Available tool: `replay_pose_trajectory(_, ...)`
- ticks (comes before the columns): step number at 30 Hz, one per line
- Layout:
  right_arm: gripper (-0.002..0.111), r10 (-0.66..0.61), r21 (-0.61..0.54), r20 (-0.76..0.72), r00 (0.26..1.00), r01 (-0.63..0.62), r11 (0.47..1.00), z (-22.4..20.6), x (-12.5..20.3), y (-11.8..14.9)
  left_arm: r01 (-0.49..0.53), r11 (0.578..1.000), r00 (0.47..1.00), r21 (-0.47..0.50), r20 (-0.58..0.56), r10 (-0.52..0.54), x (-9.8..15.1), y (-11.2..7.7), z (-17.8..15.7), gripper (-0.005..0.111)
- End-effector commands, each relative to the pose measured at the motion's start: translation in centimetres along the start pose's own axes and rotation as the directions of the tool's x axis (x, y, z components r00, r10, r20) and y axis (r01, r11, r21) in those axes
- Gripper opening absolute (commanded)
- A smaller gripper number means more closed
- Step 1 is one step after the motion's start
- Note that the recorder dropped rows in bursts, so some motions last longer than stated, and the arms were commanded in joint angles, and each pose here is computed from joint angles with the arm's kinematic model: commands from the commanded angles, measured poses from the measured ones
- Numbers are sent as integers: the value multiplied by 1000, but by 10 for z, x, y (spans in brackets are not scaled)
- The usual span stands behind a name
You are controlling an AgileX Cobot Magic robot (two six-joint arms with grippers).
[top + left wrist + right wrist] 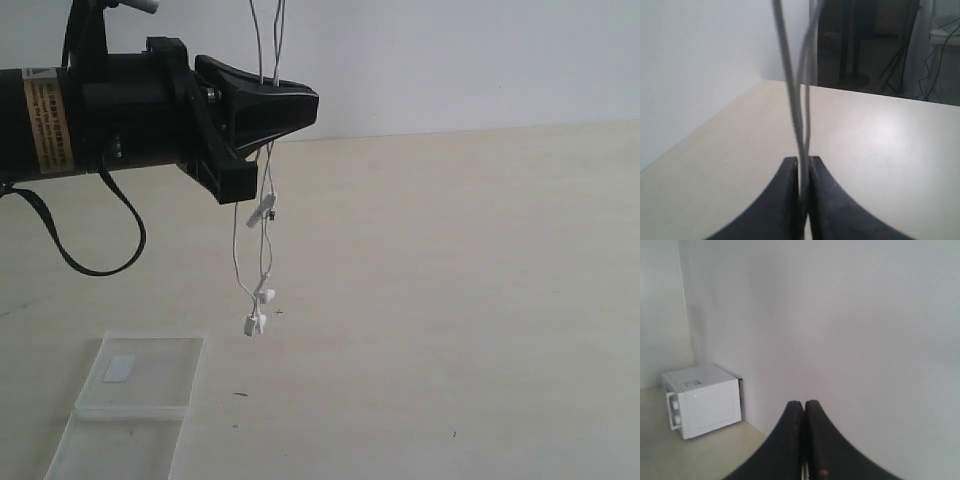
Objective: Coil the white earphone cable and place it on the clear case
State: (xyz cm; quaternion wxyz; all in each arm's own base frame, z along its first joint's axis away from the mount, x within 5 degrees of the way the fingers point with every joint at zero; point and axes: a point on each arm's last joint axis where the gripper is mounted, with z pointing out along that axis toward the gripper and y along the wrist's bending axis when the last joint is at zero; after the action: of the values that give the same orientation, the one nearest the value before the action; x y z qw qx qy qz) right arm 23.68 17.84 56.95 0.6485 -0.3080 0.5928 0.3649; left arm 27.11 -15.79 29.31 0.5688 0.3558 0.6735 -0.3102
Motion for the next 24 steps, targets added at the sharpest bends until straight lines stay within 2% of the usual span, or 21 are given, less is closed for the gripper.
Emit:
replay_pose_trajectory(1,0,-34,43,4,999,34,998,-6,-6,0,-8,999,1000,-43,-22,7,0,3,-1,8)
replay_pose_trajectory(7,0,-89,117,15,996,87,989,-21,-16,1,-15,996,999,-87,-53,11,2,7,-1,0)
replay_pose_trajectory(15,0,-81,119,30,996,77,990,-27,-21,5,-18,995,998,-101,-62,12,3,9,-1,0)
replay_pose_trajectory(24,0,-124,167,8,992,121,979,-42,-28,9,-29,989,997,-145,-73,19,0,10,-6,0)
